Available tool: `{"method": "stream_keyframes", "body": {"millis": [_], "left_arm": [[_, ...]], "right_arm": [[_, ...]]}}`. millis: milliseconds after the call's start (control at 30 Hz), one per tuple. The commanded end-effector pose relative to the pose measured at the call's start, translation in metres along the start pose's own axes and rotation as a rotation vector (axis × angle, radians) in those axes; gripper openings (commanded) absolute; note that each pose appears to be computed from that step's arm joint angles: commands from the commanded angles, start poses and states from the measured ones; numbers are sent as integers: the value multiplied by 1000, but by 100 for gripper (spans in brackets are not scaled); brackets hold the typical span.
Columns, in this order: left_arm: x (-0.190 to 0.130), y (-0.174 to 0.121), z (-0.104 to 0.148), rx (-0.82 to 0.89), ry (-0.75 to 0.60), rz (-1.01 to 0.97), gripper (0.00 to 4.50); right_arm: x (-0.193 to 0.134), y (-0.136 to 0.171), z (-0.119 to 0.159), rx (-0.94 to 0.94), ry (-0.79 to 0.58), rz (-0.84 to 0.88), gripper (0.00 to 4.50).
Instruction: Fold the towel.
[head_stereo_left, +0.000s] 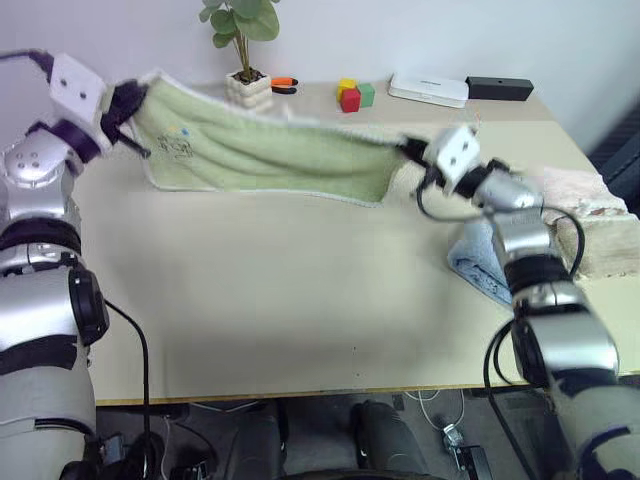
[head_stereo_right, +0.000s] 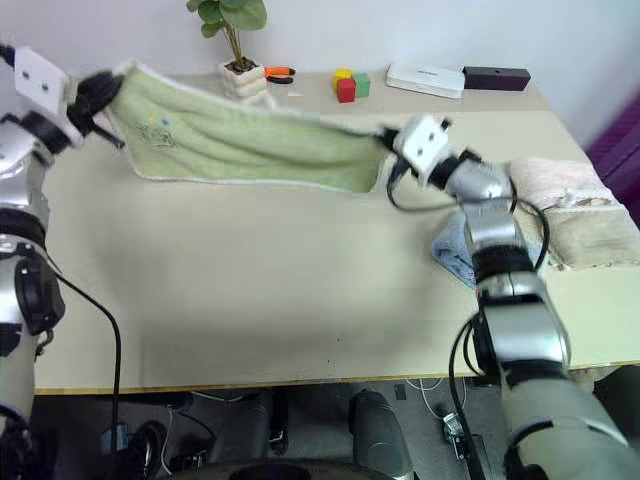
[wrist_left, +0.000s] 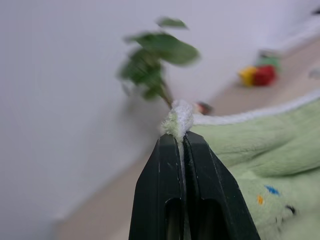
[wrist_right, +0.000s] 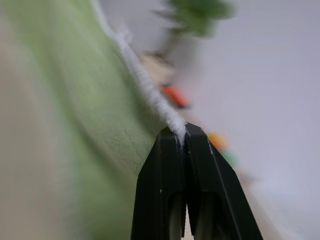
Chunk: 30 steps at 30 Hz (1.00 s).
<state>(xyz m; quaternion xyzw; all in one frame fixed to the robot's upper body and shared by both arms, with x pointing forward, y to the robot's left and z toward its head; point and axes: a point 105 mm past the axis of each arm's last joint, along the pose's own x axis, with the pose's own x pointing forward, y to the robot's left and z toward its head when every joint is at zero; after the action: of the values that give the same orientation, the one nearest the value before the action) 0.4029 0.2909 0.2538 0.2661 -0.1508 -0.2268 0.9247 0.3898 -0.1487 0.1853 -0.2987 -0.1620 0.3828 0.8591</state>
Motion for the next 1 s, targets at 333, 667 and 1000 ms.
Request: {"method": "stream_keyframes", "body": {"millis": [333,667,1000], "left_arm": [[-100,-45,-30,-91,20,-388,0],[-156,-57,-63,-190,172,-336,0],[-168,-62,-68,-270,172,-305,0]], "right_arm": [[-73,40,26,160,16,250,5],[-124,76,38,447,76,473,5],[-140,92,31,500,173,493,5]]}}
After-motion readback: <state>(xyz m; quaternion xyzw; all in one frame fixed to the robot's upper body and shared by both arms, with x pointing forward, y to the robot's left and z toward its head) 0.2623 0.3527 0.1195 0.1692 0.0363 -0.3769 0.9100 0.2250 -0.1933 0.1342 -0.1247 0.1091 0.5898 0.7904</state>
